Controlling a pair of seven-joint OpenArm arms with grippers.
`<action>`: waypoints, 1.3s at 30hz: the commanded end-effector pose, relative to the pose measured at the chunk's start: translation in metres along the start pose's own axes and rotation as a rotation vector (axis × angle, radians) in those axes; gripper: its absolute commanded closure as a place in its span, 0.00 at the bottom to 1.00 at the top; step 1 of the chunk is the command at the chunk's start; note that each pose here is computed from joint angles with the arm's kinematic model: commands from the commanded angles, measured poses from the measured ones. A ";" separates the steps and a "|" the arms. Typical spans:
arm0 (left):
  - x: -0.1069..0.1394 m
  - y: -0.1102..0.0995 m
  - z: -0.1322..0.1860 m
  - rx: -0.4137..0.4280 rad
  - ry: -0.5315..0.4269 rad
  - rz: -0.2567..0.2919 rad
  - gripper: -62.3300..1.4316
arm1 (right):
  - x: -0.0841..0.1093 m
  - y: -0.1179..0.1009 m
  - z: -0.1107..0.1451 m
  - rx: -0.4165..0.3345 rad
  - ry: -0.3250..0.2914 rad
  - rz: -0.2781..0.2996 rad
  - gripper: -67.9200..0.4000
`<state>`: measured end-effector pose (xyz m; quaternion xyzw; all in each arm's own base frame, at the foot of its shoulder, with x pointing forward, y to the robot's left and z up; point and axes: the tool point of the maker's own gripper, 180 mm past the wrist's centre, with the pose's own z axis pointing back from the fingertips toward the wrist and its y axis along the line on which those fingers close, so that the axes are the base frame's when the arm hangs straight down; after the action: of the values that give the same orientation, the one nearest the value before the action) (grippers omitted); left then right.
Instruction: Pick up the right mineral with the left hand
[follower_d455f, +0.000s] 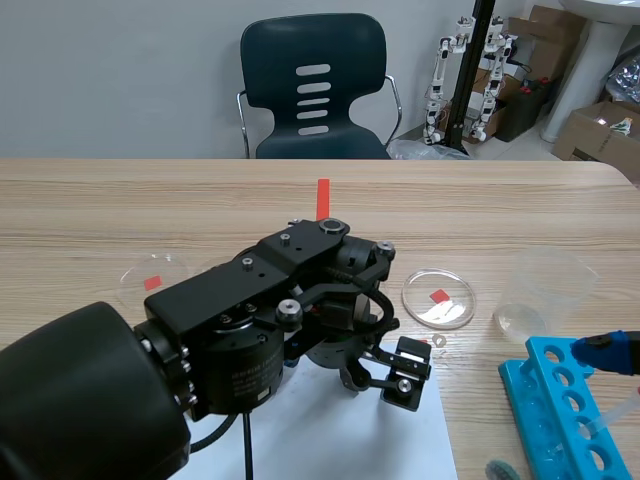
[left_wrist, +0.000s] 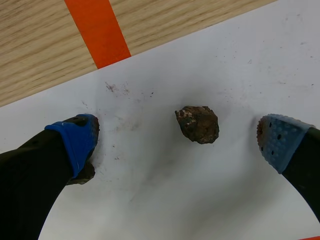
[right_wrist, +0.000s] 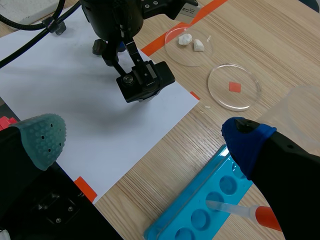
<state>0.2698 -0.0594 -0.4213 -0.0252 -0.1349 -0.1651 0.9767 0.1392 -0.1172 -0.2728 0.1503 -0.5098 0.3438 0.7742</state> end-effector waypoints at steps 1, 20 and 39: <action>0.013 -0.017 0.008 -0.040 -0.033 -0.001 0.00 | 0.009 0.002 -0.001 0.005 -0.036 -0.005 0.00; 0.013 -0.019 0.008 -0.043 -0.036 -0.007 0.00 | 0.009 0.002 -0.001 0.005 -0.036 -0.005 0.00; 0.013 -0.018 0.008 -0.043 -0.034 -0.007 0.71 | 0.009 0.002 -0.001 0.005 -0.036 -0.005 0.00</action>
<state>0.2693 -0.0617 -0.4212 -0.0316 -0.1348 -0.1635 0.9768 0.1392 -0.1172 -0.2728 0.1503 -0.5098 0.3438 0.7742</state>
